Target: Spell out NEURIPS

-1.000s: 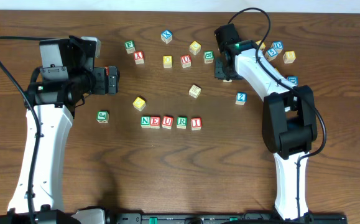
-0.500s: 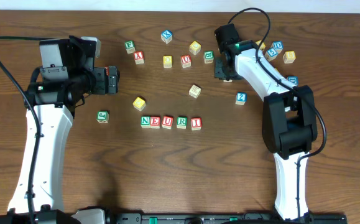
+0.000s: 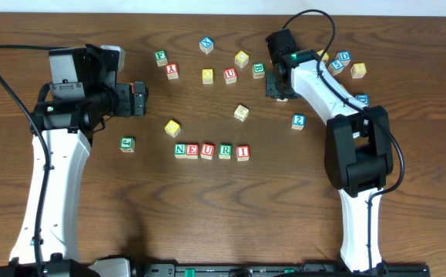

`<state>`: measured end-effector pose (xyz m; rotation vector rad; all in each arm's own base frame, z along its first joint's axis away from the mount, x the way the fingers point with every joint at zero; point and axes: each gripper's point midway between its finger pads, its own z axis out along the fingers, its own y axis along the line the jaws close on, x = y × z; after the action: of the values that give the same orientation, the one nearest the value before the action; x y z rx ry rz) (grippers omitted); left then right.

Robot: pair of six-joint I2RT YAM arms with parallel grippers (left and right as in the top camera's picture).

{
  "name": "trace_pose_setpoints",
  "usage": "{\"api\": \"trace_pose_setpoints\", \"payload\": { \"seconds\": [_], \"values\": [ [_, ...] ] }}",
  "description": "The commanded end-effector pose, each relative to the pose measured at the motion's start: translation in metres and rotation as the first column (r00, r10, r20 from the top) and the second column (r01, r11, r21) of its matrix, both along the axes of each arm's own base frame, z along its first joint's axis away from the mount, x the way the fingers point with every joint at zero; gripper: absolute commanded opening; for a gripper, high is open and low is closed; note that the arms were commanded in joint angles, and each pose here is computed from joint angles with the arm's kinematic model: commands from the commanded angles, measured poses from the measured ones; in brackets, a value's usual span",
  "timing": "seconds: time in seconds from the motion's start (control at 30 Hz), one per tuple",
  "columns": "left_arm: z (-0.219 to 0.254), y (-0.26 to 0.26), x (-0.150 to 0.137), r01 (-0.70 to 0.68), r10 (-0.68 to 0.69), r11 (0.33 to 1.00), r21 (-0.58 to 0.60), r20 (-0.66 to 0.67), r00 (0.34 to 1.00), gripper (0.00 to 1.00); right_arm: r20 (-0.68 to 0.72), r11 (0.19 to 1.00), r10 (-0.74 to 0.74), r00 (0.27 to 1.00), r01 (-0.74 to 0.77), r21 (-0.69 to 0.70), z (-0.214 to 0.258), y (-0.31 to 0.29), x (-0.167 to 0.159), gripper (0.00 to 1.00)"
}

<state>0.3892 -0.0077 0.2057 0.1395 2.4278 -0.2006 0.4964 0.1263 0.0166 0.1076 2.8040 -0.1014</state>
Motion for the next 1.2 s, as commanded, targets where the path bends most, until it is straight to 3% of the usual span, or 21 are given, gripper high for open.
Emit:
{"api": "trace_pose_setpoints", "payload": {
  "seconds": [0.0,0.4,0.83,1.17],
  "values": [
    [0.011,0.0,0.003,0.003,-0.003,1.0,-0.008,0.027,1.0,0.98,0.005,1.0,-0.016,1.0,0.016,0.003,-0.001,-0.002,0.004,0.21],
    [0.011,0.0,0.003,0.003,-0.003,1.0,-0.008,0.027,1.0,0.98,0.026,1.0,-0.014,1.0,0.013,0.016,0.015,0.0,0.009,0.21],
    [0.011,0.0,0.003,0.003,-0.003,1.0,-0.008,0.027,1.0,0.97,0.073,1.0,0.025,0.997,-0.026,0.014,0.085,0.012,0.018,0.17],
    [0.011,0.0,0.003,0.003,-0.003,1.0,-0.008,0.027,1.0,0.98,0.128,0.997,0.073,0.989,-0.075,0.01,0.137,0.041,-0.004,0.11]
  ]
}}
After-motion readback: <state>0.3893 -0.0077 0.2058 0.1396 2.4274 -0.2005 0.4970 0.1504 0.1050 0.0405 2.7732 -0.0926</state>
